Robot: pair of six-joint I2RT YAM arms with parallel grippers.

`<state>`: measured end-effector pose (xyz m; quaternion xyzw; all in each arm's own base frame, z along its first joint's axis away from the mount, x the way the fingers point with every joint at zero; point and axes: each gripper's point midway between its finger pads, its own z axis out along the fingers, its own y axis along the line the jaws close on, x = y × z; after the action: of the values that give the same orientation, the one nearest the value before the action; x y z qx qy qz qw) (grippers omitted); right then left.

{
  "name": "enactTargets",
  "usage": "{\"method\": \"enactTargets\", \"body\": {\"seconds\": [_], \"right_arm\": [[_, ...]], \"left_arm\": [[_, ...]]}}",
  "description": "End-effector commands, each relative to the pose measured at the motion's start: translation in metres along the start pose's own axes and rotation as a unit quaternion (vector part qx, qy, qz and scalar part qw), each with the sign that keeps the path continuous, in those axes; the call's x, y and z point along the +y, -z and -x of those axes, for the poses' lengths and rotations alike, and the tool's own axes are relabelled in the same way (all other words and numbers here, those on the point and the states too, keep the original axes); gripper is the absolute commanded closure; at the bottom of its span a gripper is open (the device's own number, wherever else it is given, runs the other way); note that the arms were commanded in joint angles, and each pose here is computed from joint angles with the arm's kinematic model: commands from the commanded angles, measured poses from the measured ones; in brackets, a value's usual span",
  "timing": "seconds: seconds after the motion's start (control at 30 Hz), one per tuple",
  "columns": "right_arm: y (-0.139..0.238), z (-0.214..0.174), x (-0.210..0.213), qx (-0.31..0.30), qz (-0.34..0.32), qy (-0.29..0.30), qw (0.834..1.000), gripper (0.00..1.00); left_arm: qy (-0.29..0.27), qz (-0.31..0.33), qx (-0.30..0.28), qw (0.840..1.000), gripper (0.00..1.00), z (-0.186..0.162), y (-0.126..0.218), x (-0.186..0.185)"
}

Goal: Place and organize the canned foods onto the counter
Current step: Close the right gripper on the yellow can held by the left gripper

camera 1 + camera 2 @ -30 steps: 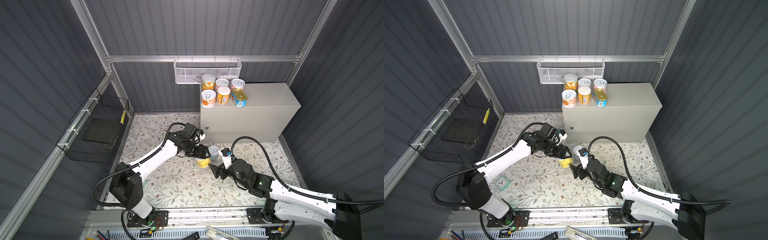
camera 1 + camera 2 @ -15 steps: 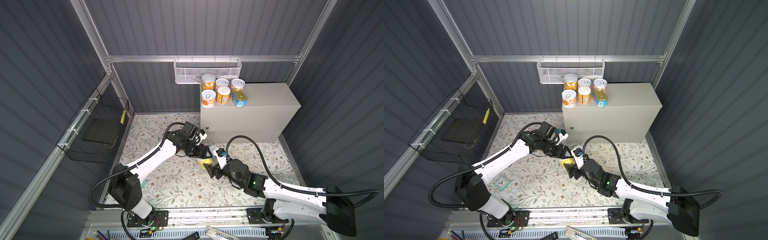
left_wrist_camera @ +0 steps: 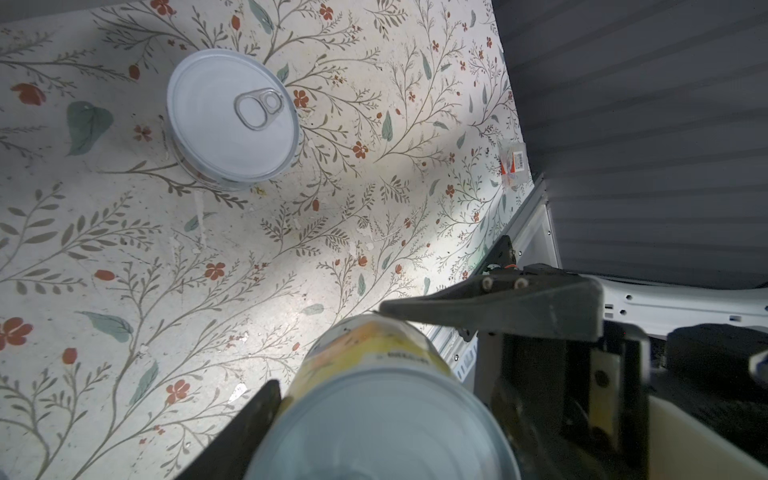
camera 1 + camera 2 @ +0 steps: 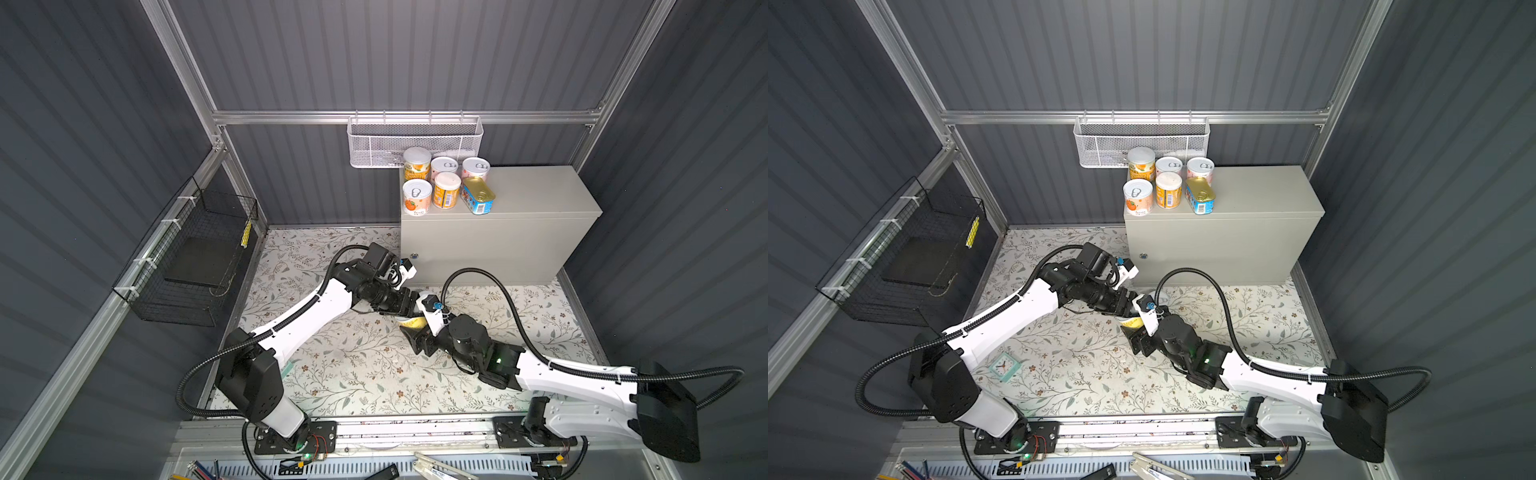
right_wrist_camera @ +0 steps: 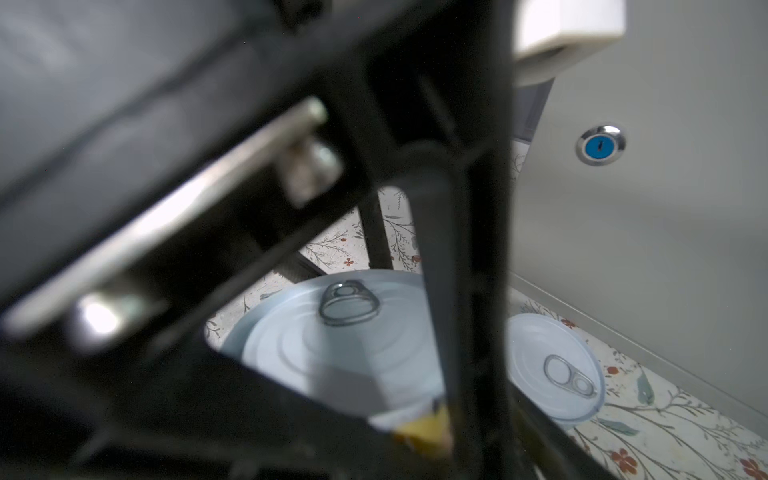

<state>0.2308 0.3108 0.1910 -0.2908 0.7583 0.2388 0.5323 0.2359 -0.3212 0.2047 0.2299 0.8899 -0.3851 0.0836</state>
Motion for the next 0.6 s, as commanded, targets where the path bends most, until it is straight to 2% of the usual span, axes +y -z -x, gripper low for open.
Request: {"method": "enactTargets", "body": {"seconds": [0.0,0.47,0.5,0.57], "right_arm": [[-0.003,0.019,0.004,-0.026,0.005,-0.003,1.0,0.17],[0.006,0.028,-0.002,-0.078,-0.004,-0.023,0.997,0.34],[0.007,0.029,-0.002,-0.082,-0.003,-0.026,0.996,0.34],[0.009,0.03,-0.003,-0.09,-0.004,-0.03,0.995,0.36]], "left_arm": [[-0.021,-0.045,-0.028,0.998,0.43,0.013,0.022,-0.031],[-0.013,-0.059,-0.023,0.998,0.43,0.01,0.021,-0.035],[-0.012,-0.06,-0.024,0.998,0.43,0.011,0.021,-0.035],[-0.009,-0.066,-0.024,0.997,0.35,0.011,0.02,-0.037]]}}
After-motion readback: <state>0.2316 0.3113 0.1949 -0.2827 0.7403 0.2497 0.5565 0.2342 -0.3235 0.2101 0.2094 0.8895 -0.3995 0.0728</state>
